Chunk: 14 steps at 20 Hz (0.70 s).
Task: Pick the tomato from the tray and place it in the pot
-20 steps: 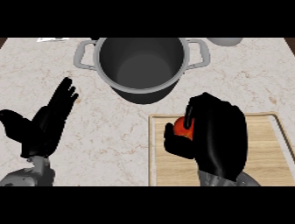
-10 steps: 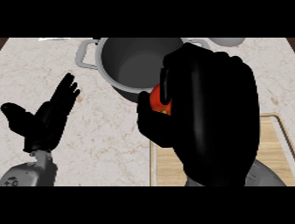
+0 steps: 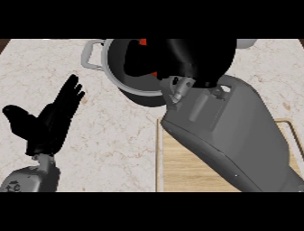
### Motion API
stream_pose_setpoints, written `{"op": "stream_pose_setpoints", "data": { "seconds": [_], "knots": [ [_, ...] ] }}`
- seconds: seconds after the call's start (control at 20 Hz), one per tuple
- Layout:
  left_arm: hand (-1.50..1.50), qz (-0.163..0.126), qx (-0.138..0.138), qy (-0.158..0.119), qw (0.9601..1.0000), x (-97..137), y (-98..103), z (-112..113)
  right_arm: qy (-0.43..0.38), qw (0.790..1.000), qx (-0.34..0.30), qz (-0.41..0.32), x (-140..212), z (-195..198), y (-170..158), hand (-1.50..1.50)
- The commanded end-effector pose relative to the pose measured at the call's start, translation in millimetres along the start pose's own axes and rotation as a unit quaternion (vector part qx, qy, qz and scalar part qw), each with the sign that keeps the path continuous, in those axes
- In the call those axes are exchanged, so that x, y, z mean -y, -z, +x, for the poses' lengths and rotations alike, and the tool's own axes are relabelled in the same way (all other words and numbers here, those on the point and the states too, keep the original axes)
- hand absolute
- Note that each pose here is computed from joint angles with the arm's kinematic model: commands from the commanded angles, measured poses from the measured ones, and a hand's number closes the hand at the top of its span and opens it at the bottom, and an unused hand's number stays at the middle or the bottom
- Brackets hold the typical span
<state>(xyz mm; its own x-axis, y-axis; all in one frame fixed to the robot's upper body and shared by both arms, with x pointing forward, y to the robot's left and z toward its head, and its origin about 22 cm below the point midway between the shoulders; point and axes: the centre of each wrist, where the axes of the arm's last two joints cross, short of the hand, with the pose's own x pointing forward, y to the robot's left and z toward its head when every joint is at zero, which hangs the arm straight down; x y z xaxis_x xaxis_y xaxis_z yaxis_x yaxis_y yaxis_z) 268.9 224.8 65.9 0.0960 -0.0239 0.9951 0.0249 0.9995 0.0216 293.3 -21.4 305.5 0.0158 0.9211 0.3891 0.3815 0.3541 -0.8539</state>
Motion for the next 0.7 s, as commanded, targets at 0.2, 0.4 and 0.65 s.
{"op": "stream_pose_setpoints", "data": {
  "seconds": [0.2, 0.4, 0.65],
  "knots": [
    [0.0, 0.003, 0.0, -0.009, 1.0, 1, 5, 3, -0.002, 0.995, -0.092, 0.035, -33, 2, 50, 1.5],
    [0.0, 0.001, 0.001, 0.004, 1.0, 16, -3, -11, -0.004, 0.994, -0.091, 0.053, -54, 7, 63, 1.5],
    [0.0, -0.012, 0.011, 0.001, 0.9999, 5, -2, -1, 0.039, 0.984, -0.14, 0.105, -95, -14, 74, 1.5]
  ]
}}
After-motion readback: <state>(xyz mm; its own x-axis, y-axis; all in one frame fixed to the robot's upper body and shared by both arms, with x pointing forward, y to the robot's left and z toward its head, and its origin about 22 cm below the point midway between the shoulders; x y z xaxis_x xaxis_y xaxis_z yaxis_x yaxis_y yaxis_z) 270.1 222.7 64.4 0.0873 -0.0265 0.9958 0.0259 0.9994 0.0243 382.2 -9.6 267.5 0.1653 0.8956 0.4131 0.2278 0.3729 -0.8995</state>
